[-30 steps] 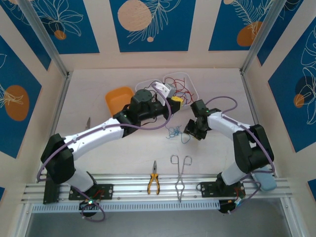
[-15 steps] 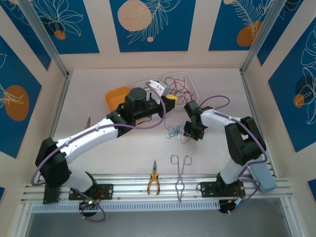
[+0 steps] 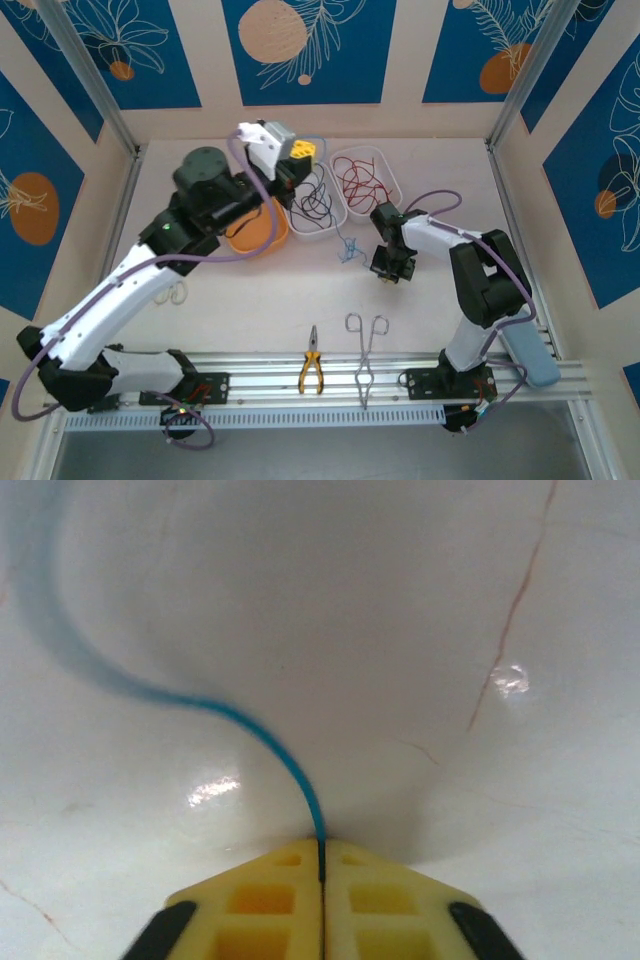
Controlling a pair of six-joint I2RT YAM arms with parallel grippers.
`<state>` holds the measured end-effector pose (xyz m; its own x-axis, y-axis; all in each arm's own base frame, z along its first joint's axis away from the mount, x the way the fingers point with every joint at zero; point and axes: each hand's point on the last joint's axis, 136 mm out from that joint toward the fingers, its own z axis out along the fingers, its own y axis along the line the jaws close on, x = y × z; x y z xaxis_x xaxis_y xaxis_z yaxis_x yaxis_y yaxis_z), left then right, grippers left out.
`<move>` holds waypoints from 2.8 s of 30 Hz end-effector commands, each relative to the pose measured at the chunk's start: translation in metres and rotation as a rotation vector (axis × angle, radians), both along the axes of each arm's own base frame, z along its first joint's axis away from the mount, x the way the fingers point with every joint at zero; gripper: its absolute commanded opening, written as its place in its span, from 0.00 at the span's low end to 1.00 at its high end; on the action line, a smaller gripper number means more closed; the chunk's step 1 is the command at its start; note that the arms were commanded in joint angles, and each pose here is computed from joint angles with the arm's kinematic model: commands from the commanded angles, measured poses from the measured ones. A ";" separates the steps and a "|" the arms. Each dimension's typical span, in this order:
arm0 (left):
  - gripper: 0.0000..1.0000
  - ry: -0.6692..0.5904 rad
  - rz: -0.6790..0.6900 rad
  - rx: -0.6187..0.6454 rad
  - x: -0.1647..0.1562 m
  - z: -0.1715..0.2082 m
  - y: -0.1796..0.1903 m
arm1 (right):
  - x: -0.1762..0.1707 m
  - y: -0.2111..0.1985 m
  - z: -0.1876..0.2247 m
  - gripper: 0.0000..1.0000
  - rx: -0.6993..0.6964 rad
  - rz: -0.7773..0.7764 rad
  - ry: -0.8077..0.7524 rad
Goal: Untangle the cables
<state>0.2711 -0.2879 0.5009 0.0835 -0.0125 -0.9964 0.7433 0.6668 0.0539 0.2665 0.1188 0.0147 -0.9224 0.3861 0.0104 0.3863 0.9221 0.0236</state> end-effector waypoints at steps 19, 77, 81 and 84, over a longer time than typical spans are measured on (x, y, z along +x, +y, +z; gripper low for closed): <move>0.00 -0.201 0.524 0.078 0.051 0.088 0.147 | -0.012 -0.045 0.018 0.00 -0.116 -0.045 0.007; 0.00 0.726 0.494 -0.016 0.178 -0.232 0.158 | 0.020 -0.069 0.177 0.00 0.032 -0.018 -0.500; 0.00 0.828 0.480 -0.035 0.182 -0.266 0.151 | 0.021 -0.067 0.178 0.00 0.034 -0.013 -0.503; 0.00 0.901 0.458 -0.066 0.184 -0.291 0.144 | 0.021 -0.067 0.179 0.00 0.033 -0.010 -0.504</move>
